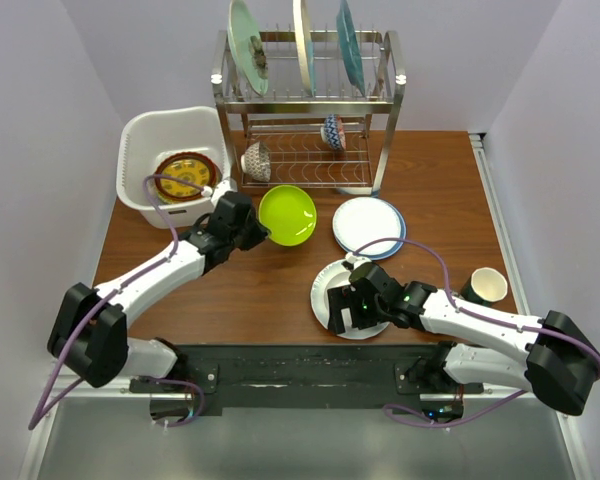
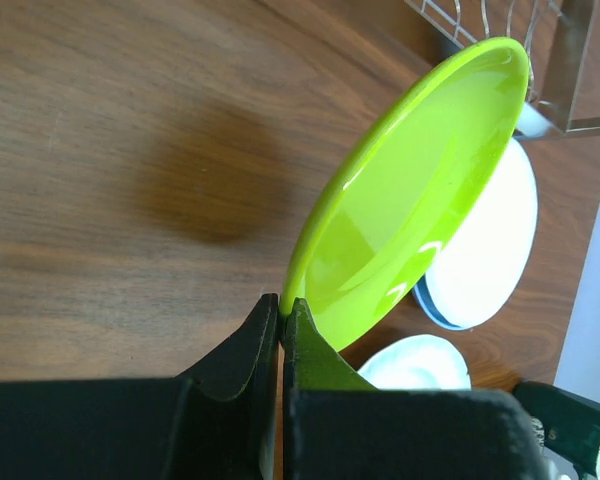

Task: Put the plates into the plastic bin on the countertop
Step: Place the plate in the plastic bin.

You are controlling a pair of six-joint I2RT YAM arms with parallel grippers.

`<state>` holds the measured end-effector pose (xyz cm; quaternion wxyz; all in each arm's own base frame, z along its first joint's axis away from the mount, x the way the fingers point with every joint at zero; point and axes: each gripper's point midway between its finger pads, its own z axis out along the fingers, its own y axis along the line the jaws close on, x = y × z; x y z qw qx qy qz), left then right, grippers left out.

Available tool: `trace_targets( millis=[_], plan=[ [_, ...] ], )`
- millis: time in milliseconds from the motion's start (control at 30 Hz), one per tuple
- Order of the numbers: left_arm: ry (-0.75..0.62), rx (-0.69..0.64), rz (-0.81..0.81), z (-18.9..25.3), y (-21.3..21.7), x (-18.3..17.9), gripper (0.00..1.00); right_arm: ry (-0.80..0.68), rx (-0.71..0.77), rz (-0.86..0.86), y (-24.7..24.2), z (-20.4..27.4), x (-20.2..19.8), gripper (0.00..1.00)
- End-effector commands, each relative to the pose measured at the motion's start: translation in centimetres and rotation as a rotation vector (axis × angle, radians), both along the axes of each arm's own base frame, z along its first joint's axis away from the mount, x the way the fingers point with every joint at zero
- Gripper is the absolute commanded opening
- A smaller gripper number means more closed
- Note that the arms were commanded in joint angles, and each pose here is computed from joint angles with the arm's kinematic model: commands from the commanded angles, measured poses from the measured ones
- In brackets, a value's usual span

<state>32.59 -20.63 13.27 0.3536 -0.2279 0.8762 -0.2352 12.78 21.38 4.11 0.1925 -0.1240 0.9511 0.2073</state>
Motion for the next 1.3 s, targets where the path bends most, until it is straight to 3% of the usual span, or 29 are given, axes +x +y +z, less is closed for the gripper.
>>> trace_targets(
  millis=[0,867,1267],
  plan=[
    [-0.107,0.004,0.024,4.2,0.7,1.3,0.0,0.047,-0.018,0.002,-0.7,-0.5,-1.1,0.99],
    [-0.233,-0.009,0.203,11.7,14.4,3.6,0.0,0.048,-0.017,0.0,-0.7,-0.3,-1.2,0.99],
    [-0.233,-0.05,0.284,11.8,20.0,4.9,0.0,0.05,-0.027,-0.002,-0.9,-0.5,-1.2,0.99]
  ],
)
